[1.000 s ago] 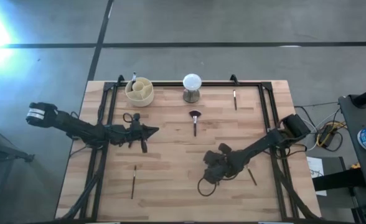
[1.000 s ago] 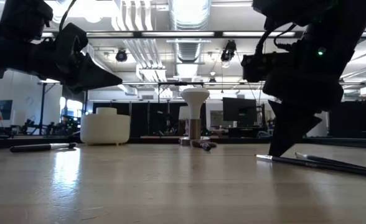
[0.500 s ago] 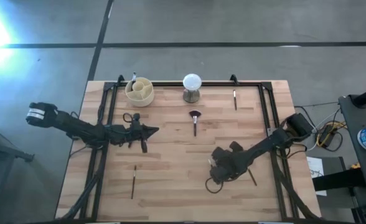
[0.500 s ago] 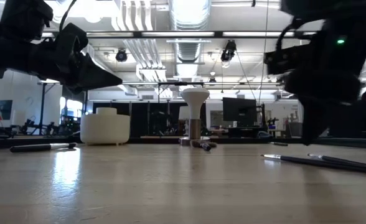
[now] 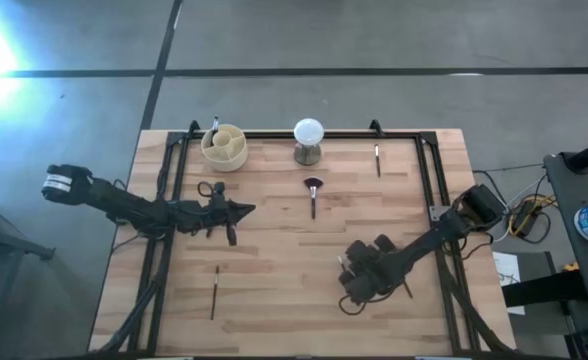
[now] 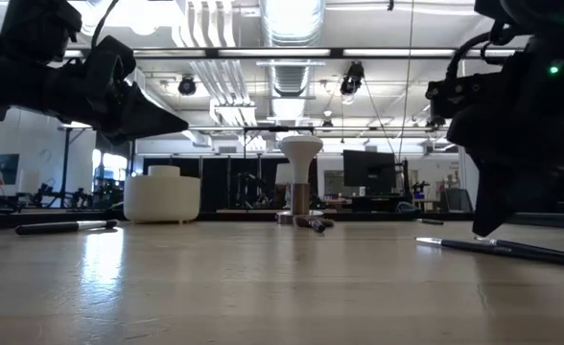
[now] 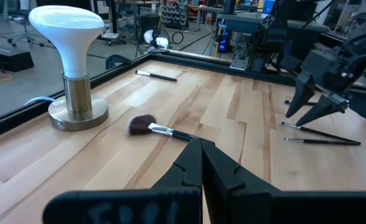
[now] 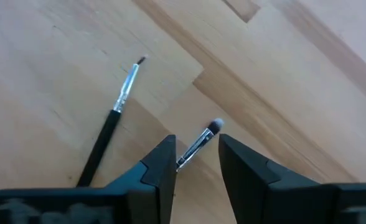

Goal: Put items in baskets/containers
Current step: Put the eyeshadow brush into the organizer

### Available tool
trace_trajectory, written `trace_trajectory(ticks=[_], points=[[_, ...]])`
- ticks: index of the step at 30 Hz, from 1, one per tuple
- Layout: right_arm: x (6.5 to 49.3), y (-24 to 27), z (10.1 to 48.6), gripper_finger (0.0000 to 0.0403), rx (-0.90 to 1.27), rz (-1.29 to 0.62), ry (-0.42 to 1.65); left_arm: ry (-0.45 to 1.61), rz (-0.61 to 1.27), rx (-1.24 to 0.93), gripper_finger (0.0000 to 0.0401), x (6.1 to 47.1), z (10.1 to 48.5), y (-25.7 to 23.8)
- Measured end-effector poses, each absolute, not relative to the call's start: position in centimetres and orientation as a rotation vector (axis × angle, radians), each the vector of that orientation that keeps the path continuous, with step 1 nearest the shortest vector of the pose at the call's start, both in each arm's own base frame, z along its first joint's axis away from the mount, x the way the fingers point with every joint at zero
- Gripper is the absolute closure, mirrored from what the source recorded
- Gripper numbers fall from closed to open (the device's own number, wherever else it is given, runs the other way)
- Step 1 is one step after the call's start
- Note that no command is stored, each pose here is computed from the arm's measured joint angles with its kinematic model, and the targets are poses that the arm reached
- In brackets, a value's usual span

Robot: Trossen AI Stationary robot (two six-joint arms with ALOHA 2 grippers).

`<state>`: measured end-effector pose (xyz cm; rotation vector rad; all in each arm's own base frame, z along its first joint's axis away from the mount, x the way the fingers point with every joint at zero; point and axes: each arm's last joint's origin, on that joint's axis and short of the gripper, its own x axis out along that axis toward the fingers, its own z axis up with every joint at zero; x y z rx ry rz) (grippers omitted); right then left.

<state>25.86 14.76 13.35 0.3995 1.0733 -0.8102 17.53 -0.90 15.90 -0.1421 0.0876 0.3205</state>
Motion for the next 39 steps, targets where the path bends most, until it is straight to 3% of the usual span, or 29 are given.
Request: trace_trajectory(ticks=[9, 25, 39], points=[[25.2, 14.2, 12.3, 0.0310, 0.418, -0.846, 1.062, 0.088, 0.321, -0.144, 0.0401, 17.5, 15.9, -0.9], [26.4, 13.5, 12.1, 0.0367, 0.323, -0.699, 1.091, 0.087, 0.321, -0.152, 0.0401, 17.5, 15.9, -0.9], [27.1, 12.2, 12.1, 0.0376, 0.298, -0.653, 1.160, 0.082, 0.326, -0.179, 0.0401, 17.5, 15.9, -0.9]])
